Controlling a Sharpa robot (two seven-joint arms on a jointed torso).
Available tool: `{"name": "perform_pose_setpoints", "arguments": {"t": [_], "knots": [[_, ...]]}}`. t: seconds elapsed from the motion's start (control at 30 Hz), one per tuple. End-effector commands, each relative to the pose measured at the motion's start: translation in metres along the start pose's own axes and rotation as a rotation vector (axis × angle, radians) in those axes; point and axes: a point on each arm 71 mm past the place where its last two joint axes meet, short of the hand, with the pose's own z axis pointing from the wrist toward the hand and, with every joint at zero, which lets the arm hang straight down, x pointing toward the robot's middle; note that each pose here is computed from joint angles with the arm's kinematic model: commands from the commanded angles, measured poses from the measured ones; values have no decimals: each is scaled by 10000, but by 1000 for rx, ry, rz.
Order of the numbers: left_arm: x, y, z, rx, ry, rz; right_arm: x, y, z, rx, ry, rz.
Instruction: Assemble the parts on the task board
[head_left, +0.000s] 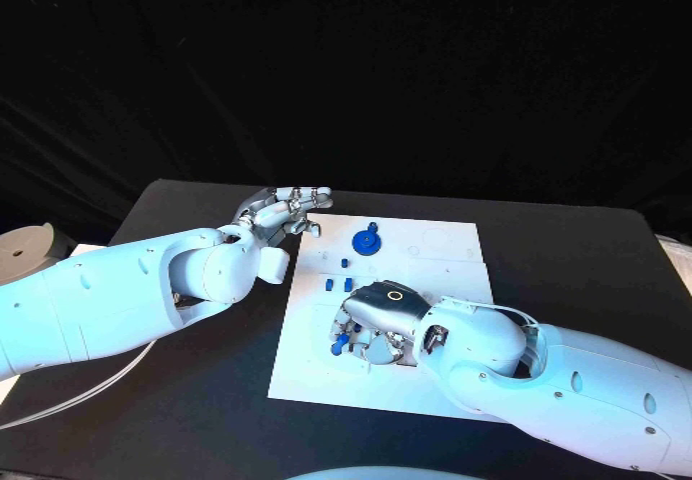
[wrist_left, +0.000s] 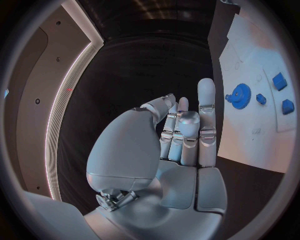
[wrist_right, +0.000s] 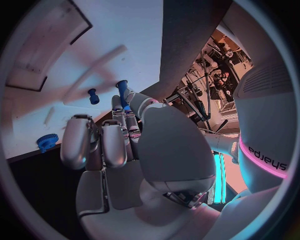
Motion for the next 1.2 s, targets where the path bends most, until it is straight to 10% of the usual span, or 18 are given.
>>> {"name": "perform_pose_setpoints", "arguments": {"t": [0.03, 0.67, 1.2], "knots": [[20, -8, 1, 8, 20, -3, 34, -2, -3, 1, 38, -26], [19, -7, -1, 6, 20, -4, 78, 70, 73, 25, 59, -81], [9, -3, -4, -2, 19, -3, -8, 67, 13, 4, -60, -41]]}}
